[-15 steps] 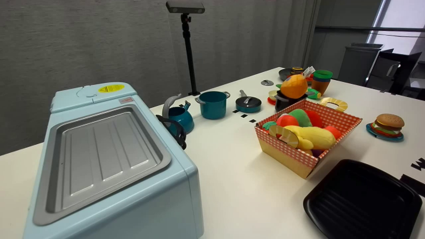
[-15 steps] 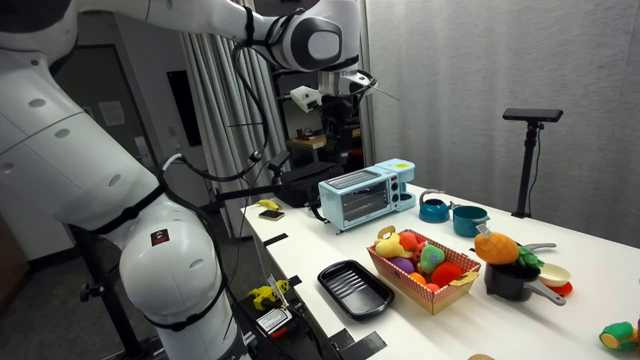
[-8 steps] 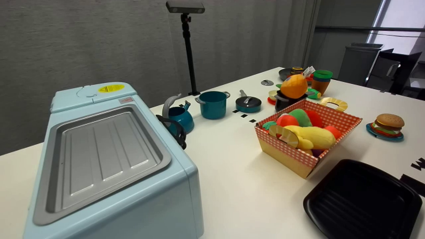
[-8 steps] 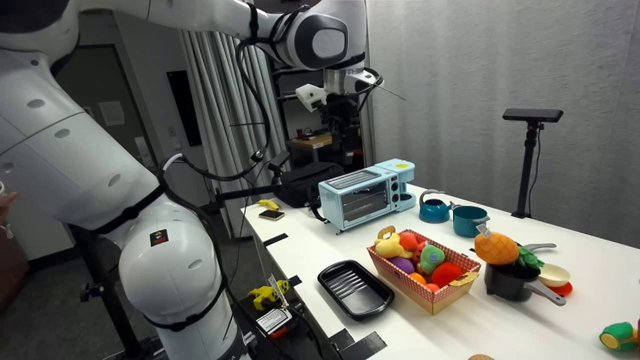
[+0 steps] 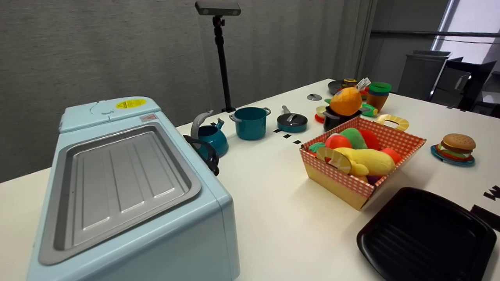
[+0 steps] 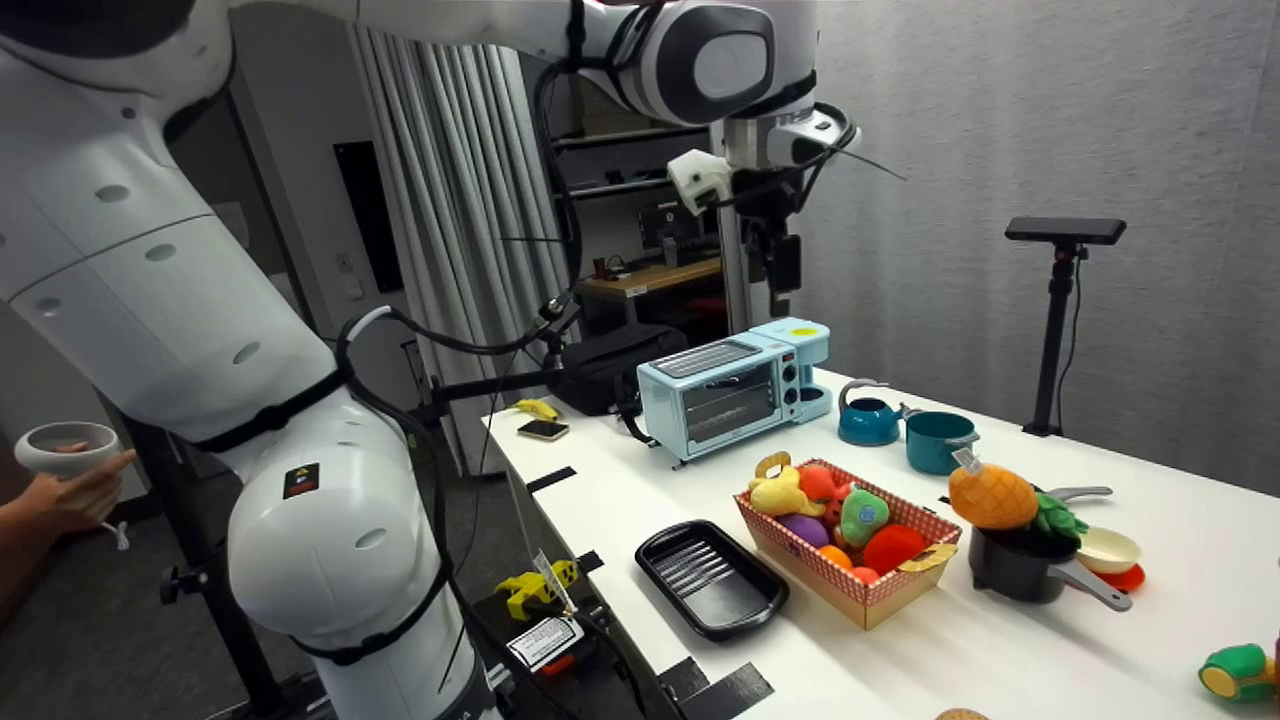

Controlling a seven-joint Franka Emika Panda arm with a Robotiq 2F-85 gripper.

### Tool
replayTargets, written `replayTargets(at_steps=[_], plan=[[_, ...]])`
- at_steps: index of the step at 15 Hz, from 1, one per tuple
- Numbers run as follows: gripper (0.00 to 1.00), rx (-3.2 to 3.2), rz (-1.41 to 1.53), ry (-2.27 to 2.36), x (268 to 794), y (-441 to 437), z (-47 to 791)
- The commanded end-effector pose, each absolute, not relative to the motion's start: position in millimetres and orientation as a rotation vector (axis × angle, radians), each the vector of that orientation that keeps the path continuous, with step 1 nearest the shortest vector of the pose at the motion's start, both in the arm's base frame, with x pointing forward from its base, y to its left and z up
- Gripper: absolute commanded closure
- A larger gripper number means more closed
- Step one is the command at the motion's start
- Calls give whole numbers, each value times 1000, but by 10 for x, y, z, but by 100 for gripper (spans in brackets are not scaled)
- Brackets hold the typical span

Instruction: Pick up the pineapple fruit toy and put it in the orange box

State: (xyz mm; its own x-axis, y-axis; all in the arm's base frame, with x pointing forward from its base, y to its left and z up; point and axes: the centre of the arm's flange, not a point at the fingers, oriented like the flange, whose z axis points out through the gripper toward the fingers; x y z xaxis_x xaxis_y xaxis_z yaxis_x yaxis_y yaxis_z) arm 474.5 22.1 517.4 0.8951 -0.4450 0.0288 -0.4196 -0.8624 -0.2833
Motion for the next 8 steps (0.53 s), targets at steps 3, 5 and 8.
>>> replayTargets(at_steps=[3,5,8], plan=[[0,-2827,-362,854,5579,-271,5074],[0,-2852,-424,923,5825,-436,4973],[0,-2872,-456,1047,6184,-666,4787]])
